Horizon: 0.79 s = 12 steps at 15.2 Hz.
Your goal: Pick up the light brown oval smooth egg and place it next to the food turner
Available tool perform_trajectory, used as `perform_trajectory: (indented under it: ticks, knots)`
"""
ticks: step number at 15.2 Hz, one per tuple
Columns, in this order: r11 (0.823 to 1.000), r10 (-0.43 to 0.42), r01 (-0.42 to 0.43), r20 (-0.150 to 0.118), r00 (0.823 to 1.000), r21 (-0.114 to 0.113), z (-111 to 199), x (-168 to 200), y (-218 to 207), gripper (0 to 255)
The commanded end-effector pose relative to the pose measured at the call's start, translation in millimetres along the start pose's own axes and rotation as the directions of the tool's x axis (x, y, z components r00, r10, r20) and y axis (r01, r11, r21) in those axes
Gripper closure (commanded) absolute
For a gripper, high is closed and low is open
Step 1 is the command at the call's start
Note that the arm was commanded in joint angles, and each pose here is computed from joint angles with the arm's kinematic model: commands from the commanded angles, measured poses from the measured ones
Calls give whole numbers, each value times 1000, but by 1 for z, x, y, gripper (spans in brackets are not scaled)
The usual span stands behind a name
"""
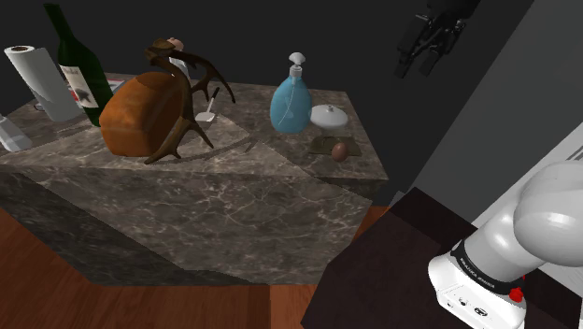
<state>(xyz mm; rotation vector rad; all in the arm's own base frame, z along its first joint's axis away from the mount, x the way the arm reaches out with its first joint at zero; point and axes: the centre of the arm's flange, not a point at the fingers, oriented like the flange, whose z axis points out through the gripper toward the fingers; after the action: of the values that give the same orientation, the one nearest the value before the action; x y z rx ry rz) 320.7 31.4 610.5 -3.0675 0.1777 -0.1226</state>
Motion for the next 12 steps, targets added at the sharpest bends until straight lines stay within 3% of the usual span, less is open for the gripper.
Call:
perform_trajectory:
  ticks: [1,12]
  knots:
    - [1000,0,0,0,1000,0,0,0,0,0]
    - [993,33,-33,-4,999,-116,139,45,-26,0]
